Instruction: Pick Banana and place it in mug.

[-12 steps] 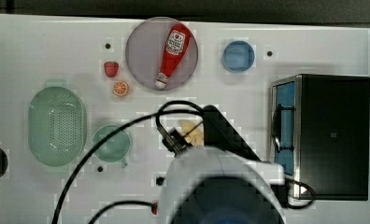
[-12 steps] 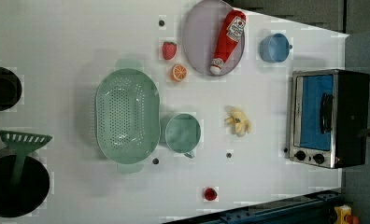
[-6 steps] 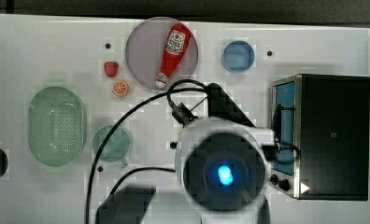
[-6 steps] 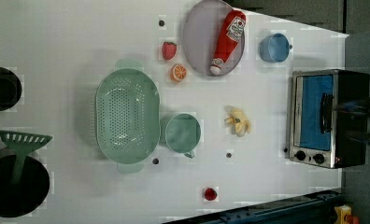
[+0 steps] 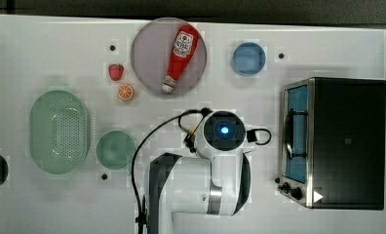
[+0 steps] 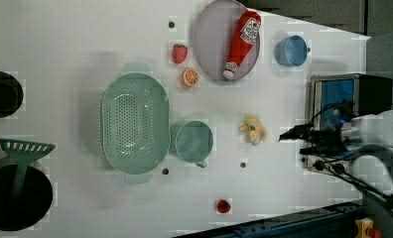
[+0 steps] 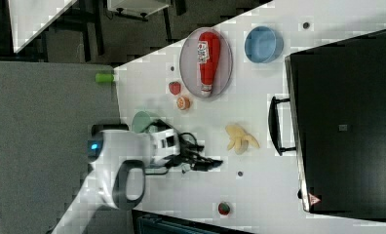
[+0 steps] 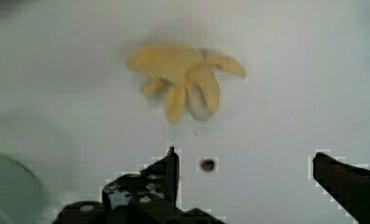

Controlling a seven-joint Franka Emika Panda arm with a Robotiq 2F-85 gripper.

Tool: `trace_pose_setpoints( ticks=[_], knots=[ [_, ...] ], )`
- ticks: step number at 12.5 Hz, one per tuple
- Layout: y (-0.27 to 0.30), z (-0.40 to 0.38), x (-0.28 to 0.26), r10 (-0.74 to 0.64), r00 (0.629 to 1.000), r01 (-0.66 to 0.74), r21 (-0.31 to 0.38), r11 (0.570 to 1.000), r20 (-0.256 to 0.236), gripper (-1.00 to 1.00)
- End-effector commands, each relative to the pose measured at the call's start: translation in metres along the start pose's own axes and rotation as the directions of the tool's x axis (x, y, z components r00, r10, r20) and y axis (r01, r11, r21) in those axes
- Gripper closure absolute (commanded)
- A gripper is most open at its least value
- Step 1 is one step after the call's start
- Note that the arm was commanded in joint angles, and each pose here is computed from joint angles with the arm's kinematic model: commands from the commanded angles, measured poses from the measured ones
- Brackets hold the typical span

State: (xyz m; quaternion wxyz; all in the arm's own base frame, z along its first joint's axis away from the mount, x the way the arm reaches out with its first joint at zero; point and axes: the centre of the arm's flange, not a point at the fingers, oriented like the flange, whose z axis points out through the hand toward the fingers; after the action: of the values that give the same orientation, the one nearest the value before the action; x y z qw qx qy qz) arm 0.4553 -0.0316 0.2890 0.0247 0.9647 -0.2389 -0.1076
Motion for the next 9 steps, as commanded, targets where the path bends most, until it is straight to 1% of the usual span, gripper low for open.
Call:
trace_pose_setpoints(
  ticks=[1, 4, 5, 7, 9],
  knots=[
    [-0.017, -0.011, 0.025, -0.323, 0.935, 0.326, 0.001, 0.945, -0.145, -1.00],
    [-0.018, 0.043, 0.036, -0.390, 0.916, 0.390, -0.016, 0.921, -0.092, -1.00],
    [-0.019, 0.059, 0.039, -0.391, 0.916, 0.391, -0.018, 0.920, -0.085, -1.00],
    [-0.021, 0.089, 0.043, -0.391, 0.916, 0.391, -0.021, 0.920, -0.093, -1.00],
    [-0.024, 0.108, 0.049, -0.392, 0.911, 0.392, -0.022, 0.920, -0.129, -1.00]
  ],
)
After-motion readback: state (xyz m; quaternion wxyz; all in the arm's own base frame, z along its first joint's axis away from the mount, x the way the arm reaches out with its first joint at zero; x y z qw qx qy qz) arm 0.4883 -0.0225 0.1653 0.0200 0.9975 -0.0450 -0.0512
